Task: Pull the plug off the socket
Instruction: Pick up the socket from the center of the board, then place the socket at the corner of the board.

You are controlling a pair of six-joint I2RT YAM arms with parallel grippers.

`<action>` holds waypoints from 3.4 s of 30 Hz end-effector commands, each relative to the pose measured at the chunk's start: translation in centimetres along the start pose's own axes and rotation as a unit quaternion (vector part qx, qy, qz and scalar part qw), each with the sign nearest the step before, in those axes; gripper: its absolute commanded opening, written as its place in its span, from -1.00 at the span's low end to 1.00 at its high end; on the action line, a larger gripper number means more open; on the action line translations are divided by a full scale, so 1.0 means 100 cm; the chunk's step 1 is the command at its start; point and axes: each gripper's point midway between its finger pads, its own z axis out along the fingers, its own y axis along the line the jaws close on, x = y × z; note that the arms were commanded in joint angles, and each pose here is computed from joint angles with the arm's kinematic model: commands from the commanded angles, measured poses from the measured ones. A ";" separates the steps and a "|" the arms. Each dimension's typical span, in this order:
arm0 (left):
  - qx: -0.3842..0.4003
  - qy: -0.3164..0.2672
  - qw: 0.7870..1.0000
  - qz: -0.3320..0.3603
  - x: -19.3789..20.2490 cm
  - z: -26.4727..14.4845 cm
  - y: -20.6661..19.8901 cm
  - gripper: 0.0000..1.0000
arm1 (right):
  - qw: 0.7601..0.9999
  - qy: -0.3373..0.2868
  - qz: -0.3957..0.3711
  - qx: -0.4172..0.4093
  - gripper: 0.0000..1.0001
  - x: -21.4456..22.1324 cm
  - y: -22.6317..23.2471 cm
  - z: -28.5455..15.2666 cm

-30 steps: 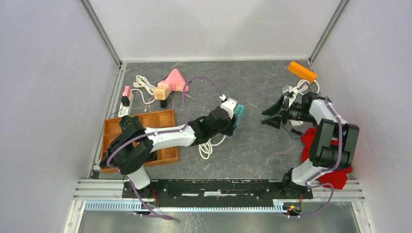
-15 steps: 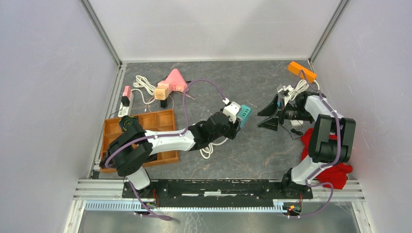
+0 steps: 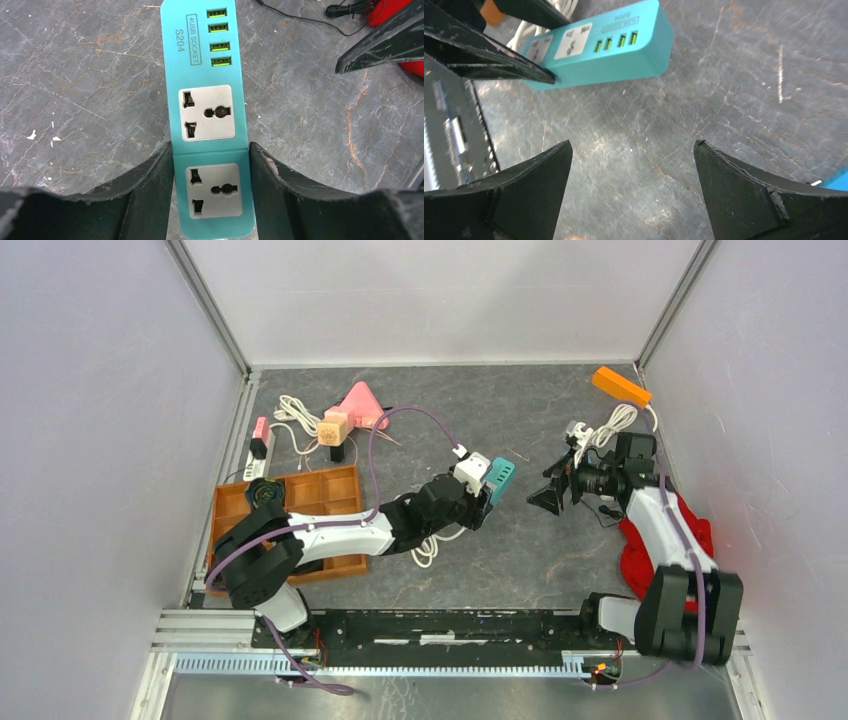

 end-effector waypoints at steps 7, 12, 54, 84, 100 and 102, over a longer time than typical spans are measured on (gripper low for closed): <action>0.017 -0.092 0.996 -0.001 -0.051 -0.022 -0.008 -0.96 | 0.968 -0.136 0.210 -0.029 0.96 -0.058 -0.001 0.016; 0.016 -0.109 0.994 -0.001 -0.056 -0.026 -0.009 -0.96 | 0.947 -0.179 0.264 -0.041 0.96 -0.067 0.013 0.018; 0.042 -0.132 0.989 -0.054 -0.062 -0.046 -0.022 0.86 | 0.924 -0.178 0.327 -0.088 -1.00 -0.059 0.033 0.047; -0.075 -0.192 0.968 -0.141 -0.027 -0.162 0.064 0.99 | 0.847 -0.440 0.188 0.233 -1.00 -0.280 -0.246 -0.050; -0.087 -0.187 0.967 -0.150 -0.016 -0.165 0.071 0.99 | 0.821 -0.330 0.302 0.354 -0.90 -0.125 -0.347 -0.011; -0.088 -0.186 0.967 -0.149 -0.016 -0.164 0.071 0.99 | 0.818 -0.316 0.306 0.369 -0.80 -0.115 -0.353 -0.011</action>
